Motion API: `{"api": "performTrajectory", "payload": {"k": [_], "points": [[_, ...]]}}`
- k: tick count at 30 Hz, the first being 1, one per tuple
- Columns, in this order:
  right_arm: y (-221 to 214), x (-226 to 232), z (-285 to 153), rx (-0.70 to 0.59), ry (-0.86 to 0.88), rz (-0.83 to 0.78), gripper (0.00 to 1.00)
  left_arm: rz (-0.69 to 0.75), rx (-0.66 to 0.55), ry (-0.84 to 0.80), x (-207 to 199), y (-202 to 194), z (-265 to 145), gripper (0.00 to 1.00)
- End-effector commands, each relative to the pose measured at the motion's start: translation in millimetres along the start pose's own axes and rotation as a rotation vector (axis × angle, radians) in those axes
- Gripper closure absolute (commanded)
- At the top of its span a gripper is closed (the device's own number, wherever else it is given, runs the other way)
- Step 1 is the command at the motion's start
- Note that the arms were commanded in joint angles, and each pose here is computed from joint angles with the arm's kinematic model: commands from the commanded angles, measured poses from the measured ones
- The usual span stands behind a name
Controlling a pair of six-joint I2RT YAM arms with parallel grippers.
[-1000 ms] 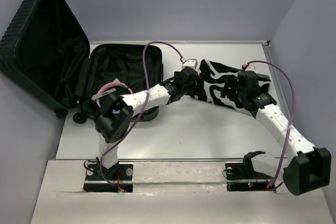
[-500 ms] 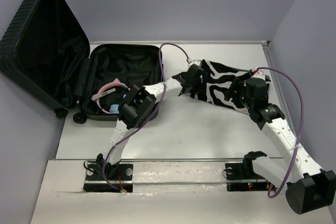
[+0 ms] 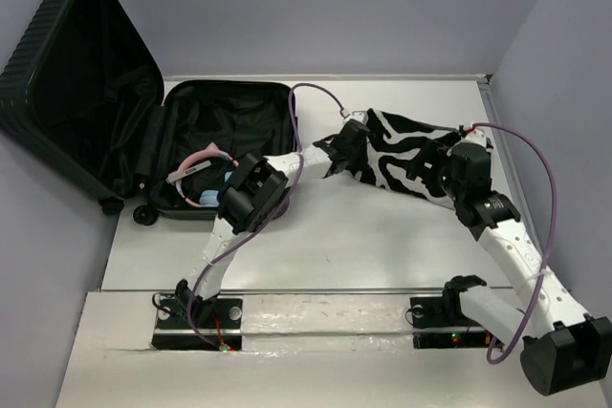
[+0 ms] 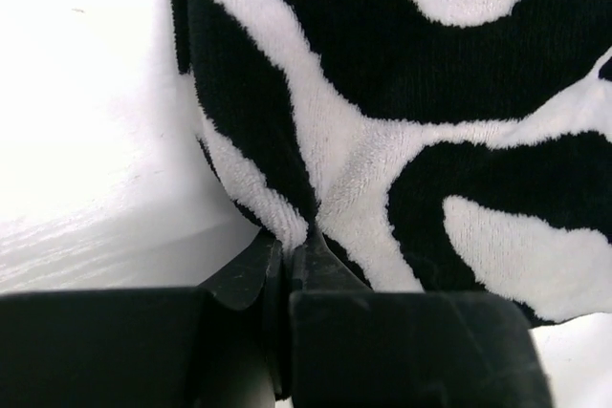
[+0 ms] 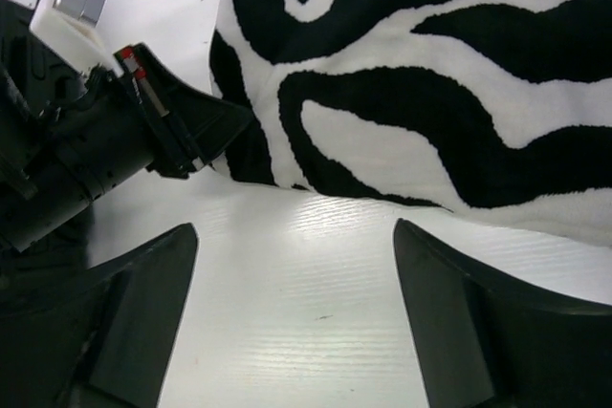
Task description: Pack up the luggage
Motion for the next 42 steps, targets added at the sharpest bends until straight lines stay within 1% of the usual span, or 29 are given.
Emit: {"api": "performTrajectory", "payload": {"k": [1, 2, 3, 5, 6, 7, 9, 11, 12, 14, 16, 17, 20, 23, 26, 27, 29, 30, 32, 35, 37, 40, 41, 42], "points": [[11.1, -16.3, 10.6, -0.059, -0.090, 0.036, 0.05, 0.040, -0.010, 0.072, 23.8, -0.1, -27.3, 0.94], [10.7, -16.1, 13.1, -0.056, -0.090, 0.035, 0.02, 0.053, -0.026, 0.083, 26.0, 3.1, -32.9, 0.94], [10.4, -28.2, 20.0, -0.040, -0.131, 0.065, 0.01, 0.063, -0.051, 0.103, 28.5, 7.7, -38.5, 0.94], [11.7, -40.7, 28.5, -0.038, -0.166, 0.105, 0.01, 0.081, -0.073, 0.128, 33.5, 13.1, -49.9, 0.94], [12.8, -54.9, 38.7, -0.034, -0.211, 0.145, 0.01, 0.097, -0.083, 0.142, 36.3, 15.1, -52.5, 0.94], [12.7, -63.0, 44.4, -0.024, -0.243, 0.165, 0.01, 0.109, -0.118, 0.182, 41.2, 19.9, -55.5, 0.94], [22.0, -79.4, 56.1, -0.043, -0.322, 0.210, 0.00, 0.126, -0.137, 0.236, 50.3, 22.4, -59.8, 0.94], [15.8, -91.7, 75.4, 0.011, -0.385, 0.217, 0.00, 0.122, -0.130, 0.237, 53.6, 23.2, -60.4, 0.94], [19.6, -96.3, 81.6, 0.003, -0.423, 0.219, 0.00, 0.132, -0.129, 0.244, 55.6, 22.5, -59.6, 0.94], [6.9, -115.8, 98.8, 0.063, -0.504, 0.216, 0.00, 0.140, -0.128, 0.257, 59.8, 21.2, -59.0, 0.94], [-0.9, -129.5, 108.3, 0.099, -0.539, 0.227, 0.00, 0.140, -0.124, 0.267, 65.9, 21.7, -58.9, 0.94], [-10.6, -142.0, 115.6, 0.141, -0.540, 0.254, 0.00, 0.140, -0.123, 0.265, 68.3, 21.0, -58.8, 0.94], [-23.8, -161.0, 126.1, 0.176, -0.553, 0.299, 0.00, 0.140, -0.116, 0.243, 67.6, 19.3, -57.2, 0.94], [-22.9, -166.5, 131.5, 0.182, -0.558, 0.293, 0.00, 0.141, -0.118, 0.235, 67.2, 19.0, -55.1, 0.94], [-23.3, -174.2, 140.6, 0.207, -0.520, 0.321, 0.00, 0.146, -0.115, 0.231, 67.1, 19.3, -52.1, 0.94], [-25.9, -174.6, 149.4, 0.242, -0.456, 0.337, 0.00, 0.149, -0.114, 0.231, 67.1, 19.4, -51.3, 0.94], [-31.1, -173.1, 156.8, 0.276, -0.399, 0.362, 0.01, 0.148, -0.110, 0.230, 69.2, 20.4, -49.5, 0.94], [-32.8, -163.8, 161.9, 0.292, -0.307, 0.377, 0.02, 0.148, -0.109, 0.231, 70.0, 20.5, -49.1, 0.94], [-44.0, -159.6, 173.0, 0.342, -0.244, 0.399, 0.04, 0.146, -0.107, 0.224, 70.3, 22.0, -48.3, 0.94], [-58.5, -149.4, 184.6, 0.400, -0.132, 0.448, 0.08, 0.147, -0.106, 0.217, 69.1, 23.0, -47.9, 0.94], [-61.8, -142.2, 188.0, 0.409, -0.067, 0.487, 0.14, 0.147, -0.104, 0.211, 68.3, 24.0, -47.9, 0.94], [-67.7, -130.9, 187.2, 0.420, 0.028, 0.529, 0.19, 0.148, -0.106, 0.209, 67.9, 25.3, -48.4, 0.94], [-71.9, -126.9, 185.8, 0.435, 0.062, 0.543, 0.19, 0.147, -0.103, 0.209, 68.4, 25.4, -48.5, 0.94], [-73.8, -125.4, 184.6, 0.438, 0.074, 0.546, 0.23, 0.147, -0.101, 0.204, 67.8, 25.2, -48.3, 0.94]]}}
Point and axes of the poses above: each gripper's point midway between its finger pads, its own z axis out along the fingers, its own x axis along the line the jaws close on, y = z × x, the point moved 6 cm from there along -z, back along the fingers, and after that the axes turned 13 degrees about -z, right-handed, at the moved point
